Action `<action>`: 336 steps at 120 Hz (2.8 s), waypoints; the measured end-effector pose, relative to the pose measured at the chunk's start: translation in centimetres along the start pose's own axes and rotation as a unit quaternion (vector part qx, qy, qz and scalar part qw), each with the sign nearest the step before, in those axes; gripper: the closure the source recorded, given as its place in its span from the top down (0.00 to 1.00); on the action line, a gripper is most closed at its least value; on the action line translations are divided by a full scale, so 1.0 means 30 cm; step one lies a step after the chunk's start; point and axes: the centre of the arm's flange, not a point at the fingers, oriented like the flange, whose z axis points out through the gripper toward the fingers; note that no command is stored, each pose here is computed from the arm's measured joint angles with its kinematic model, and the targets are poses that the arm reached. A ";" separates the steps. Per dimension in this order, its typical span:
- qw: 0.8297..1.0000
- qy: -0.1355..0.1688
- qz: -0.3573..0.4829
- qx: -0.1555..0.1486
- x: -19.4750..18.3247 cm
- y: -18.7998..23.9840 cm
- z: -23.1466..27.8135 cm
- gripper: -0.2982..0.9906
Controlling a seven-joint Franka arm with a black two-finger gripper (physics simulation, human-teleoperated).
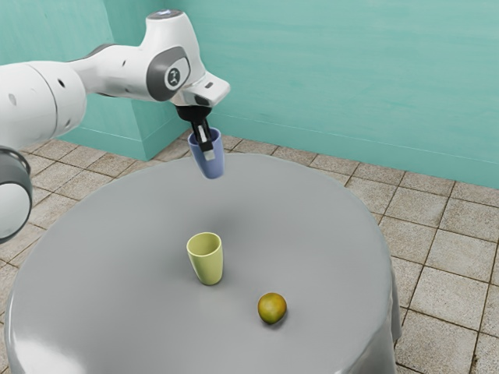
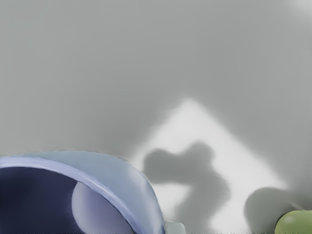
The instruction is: Place the left cup onto the right cup
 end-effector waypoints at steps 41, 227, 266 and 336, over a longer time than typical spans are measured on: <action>1.000 -0.005 0.014 -0.020 -0.019 0.124 -0.019 0.16; 0.998 0.001 0.047 -0.052 -0.182 0.490 0.052 0.16; 0.998 0.002 0.044 -0.051 -0.193 0.506 0.076 0.16; 0.998 -0.001 0.043 -0.052 -0.197 0.527 0.117 0.16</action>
